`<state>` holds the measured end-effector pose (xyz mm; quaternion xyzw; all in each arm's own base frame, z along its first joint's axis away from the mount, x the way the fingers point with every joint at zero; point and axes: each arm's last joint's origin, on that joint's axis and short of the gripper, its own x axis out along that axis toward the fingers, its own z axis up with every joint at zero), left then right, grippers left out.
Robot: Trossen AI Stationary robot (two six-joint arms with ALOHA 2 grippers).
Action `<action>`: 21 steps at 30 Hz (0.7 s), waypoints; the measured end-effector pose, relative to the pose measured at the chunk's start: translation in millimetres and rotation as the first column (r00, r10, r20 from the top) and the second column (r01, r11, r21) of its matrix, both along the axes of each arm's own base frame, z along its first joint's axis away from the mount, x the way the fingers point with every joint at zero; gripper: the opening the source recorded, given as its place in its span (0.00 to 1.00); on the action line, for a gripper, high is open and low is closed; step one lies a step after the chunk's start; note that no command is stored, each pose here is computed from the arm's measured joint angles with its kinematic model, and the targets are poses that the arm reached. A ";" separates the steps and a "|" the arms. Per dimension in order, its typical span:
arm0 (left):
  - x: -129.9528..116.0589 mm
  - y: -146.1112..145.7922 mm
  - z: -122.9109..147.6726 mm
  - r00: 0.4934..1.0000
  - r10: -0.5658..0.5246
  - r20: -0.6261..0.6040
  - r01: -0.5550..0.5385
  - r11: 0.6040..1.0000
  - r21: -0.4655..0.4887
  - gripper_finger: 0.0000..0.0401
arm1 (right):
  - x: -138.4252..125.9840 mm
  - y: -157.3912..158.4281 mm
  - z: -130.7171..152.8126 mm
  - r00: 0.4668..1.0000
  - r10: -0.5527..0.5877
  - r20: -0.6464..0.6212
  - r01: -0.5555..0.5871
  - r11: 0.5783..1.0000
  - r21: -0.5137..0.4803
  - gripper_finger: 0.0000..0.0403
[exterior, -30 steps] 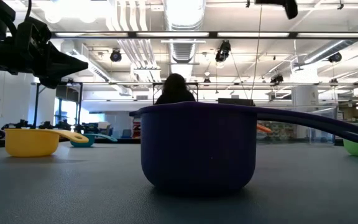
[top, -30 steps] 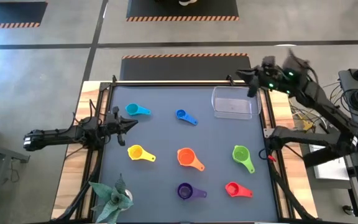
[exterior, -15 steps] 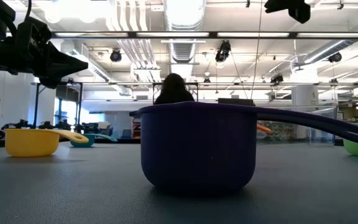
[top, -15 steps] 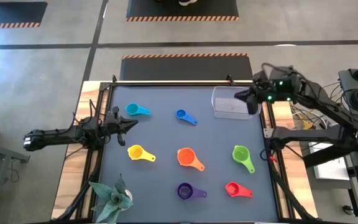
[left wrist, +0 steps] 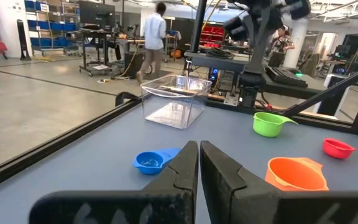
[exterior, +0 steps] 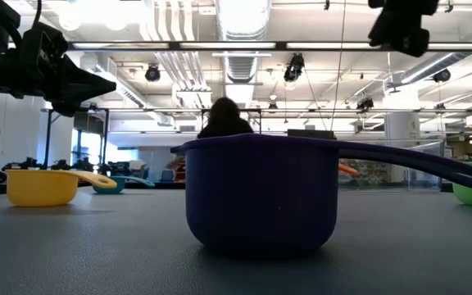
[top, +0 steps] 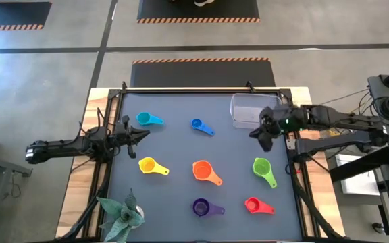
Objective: Nest measuring cups in basket
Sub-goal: Stack the green measuring cup on top of the orange measuring cup
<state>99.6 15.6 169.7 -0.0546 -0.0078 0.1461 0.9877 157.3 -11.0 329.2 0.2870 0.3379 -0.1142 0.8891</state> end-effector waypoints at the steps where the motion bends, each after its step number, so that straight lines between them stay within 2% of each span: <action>1: 0.0 0.0 -0.1 1.000 0.000 0.000 0.000 1.000 0.000 0.00 | 1.2 3.2 -6.0 1.000 -0.003 -0.020 0.003 1.000 -0.005 0.13; 11: 0.0 0.0 0.0 1.000 0.000 0.000 0.000 1.000 0.000 0.00 | 1.3 23.5 -63.9 0.977 -0.016 -0.212 0.034 0.996 0.081 0.13; 21: 0.0 0.0 0.0 1.000 0.000 0.000 0.000 1.000 0.000 0.00 | -3.1 27.6 -90.0 0.950 -0.045 -0.309 0.106 0.977 0.185 0.13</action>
